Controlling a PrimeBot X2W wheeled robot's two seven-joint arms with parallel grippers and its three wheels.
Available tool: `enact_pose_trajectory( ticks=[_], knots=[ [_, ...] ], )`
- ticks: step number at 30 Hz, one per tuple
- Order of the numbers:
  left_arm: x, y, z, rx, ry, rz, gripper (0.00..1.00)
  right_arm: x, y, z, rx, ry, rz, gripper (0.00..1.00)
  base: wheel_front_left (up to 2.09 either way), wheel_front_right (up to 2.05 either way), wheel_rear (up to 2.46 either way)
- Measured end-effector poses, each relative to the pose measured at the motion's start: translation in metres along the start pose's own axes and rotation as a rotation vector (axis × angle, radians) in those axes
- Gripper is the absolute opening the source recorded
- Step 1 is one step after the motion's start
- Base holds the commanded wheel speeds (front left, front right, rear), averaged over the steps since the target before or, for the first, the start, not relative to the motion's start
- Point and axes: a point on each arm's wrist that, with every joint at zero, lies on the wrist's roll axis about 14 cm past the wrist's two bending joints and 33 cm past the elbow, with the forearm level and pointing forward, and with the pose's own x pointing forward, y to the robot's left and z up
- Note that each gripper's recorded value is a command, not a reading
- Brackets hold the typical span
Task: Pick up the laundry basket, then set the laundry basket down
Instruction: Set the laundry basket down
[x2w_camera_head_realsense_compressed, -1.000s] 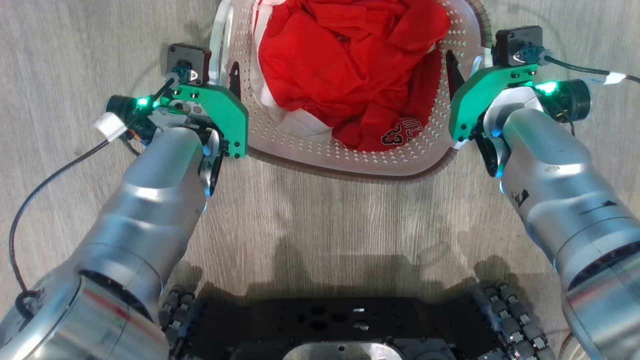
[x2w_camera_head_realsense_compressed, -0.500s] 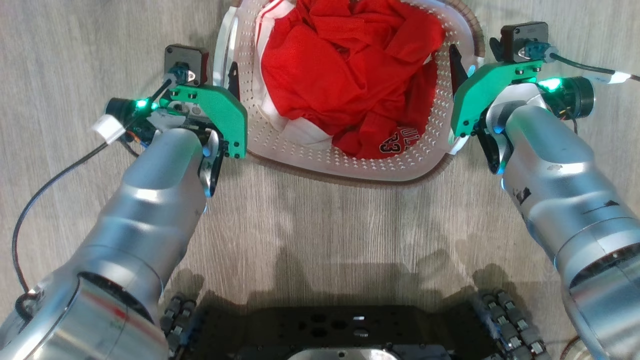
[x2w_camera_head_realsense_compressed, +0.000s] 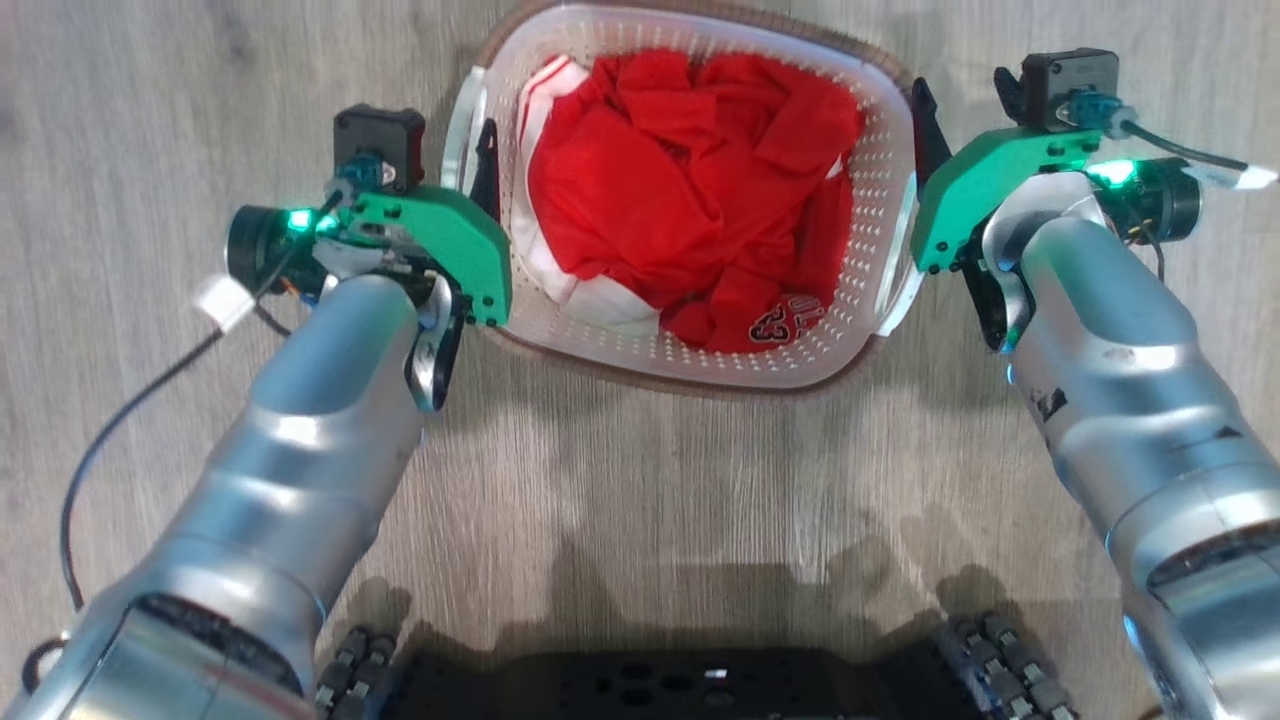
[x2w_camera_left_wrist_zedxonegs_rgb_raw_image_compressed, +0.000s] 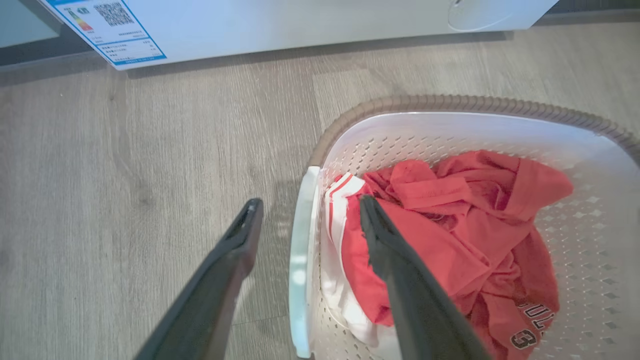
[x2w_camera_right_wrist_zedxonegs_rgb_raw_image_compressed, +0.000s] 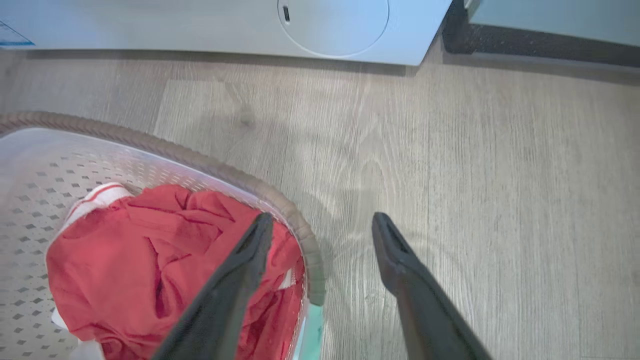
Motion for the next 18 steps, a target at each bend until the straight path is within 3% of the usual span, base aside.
enact_pose_trajectory(
  ticks=[18],
  knots=[
    [-0.090, -0.002, 0.083, -0.005, -0.343, 0.051, 1.00, -0.086, 0.022, 0.105, -0.010, -0.393, 0.003, 1.00, 0.00, 0.00, 0.00]
  ],
)
